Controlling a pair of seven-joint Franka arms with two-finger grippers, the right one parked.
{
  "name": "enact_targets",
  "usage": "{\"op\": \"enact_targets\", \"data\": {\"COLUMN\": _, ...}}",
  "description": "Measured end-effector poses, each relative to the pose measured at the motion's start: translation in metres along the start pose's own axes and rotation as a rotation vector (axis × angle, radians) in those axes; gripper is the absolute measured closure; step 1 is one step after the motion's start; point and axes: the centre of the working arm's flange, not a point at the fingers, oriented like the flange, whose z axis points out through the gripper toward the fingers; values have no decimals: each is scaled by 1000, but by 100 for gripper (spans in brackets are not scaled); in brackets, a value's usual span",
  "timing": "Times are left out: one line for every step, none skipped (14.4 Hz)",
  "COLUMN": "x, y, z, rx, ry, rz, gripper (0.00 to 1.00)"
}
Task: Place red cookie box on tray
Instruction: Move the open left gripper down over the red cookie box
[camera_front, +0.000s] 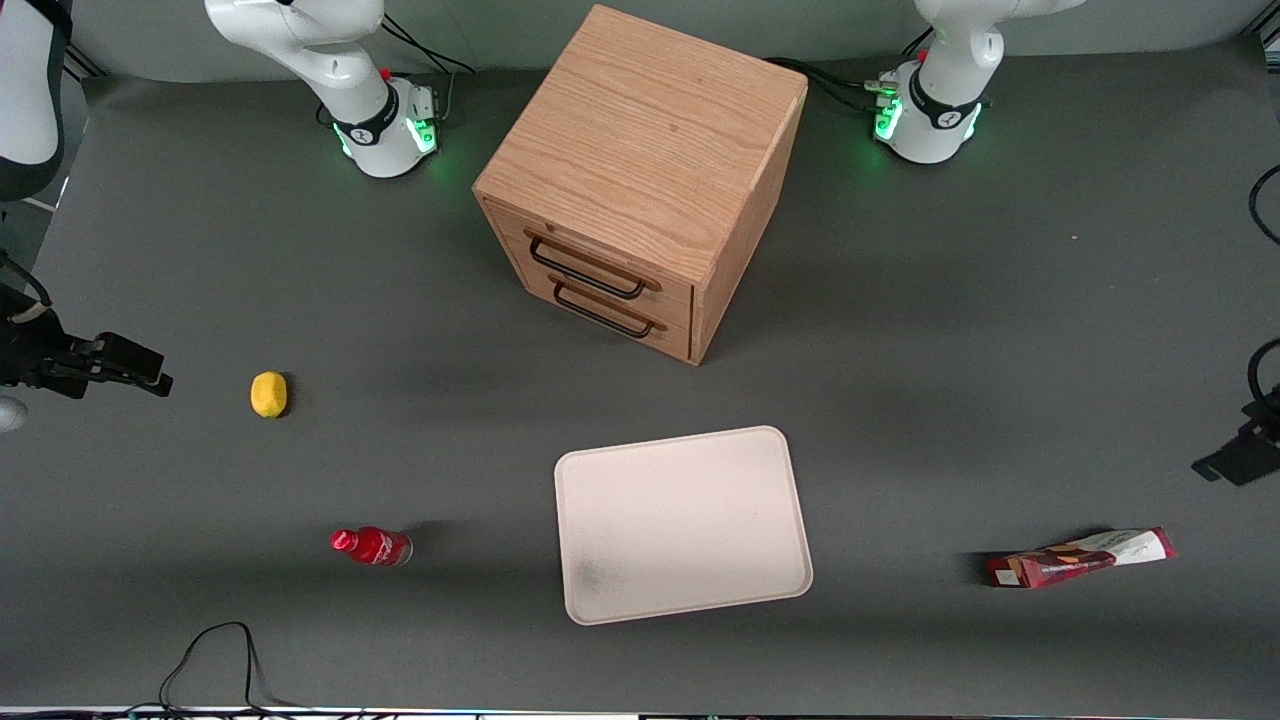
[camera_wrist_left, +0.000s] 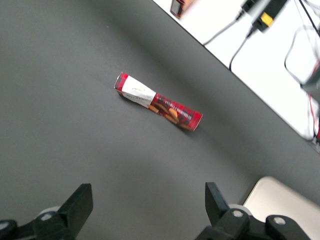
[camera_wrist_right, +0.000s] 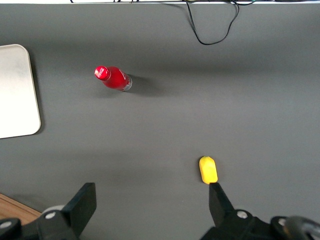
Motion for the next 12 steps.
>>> {"op": "enact_targets", "data": {"x": 6, "y": 2, "z": 4, "rx": 3, "ry": -4, "rz": -59, "gripper": 0}}
{"op": "enact_targets", "data": {"x": 12, "y": 2, "z": 8, "rx": 15, "ry": -16, "rz": -111, "gripper": 0}}
{"op": "enact_targets", "data": {"x": 19, "y": 1, "z": 9, "rx": 27, "ry": -29, "rz": -159, "gripper": 0}}
{"op": "enact_targets", "data": {"x": 26, "y": 0, "z": 9, "rx": 37, "ry": -38, "rz": -207, "gripper": 0}}
{"op": "enact_targets", "data": {"x": 33, "y": -1, "z": 10, "rx": 44, "ry": -44, "rz": -259, "gripper": 0}}
{"op": "enact_targets", "data": {"x": 41, "y": -2, "z": 14, "rx": 50, "ry": -46, "rz": -326, "gripper": 0}}
{"op": "enact_targets", "data": {"x": 48, "y": -3, "z": 22, "rx": 56, "ry": -48, "rz": -400, "gripper": 0}}
{"op": "enact_targets", "data": {"x": 53, "y": -4, "z": 30, "rx": 60, "ry": -48, "rz": -470, "gripper": 0}}
{"op": "enact_targets", "data": {"x": 57, "y": -4, "z": 37, "rx": 63, "ry": -48, "rz": -540, "gripper": 0}}
{"op": "enact_targets", "data": {"x": 59, "y": -3, "z": 41, "rx": 65, "ry": -45, "rz": -604, "gripper": 0}}
{"op": "enact_targets", "data": {"x": 61, "y": -3, "z": 44, "rx": 65, "ry": -42, "rz": -663, "gripper": 0}}
{"op": "enact_targets", "data": {"x": 62, "y": -3, "z": 43, "rx": 63, "ry": -39, "rz": -703, "gripper": 0}}
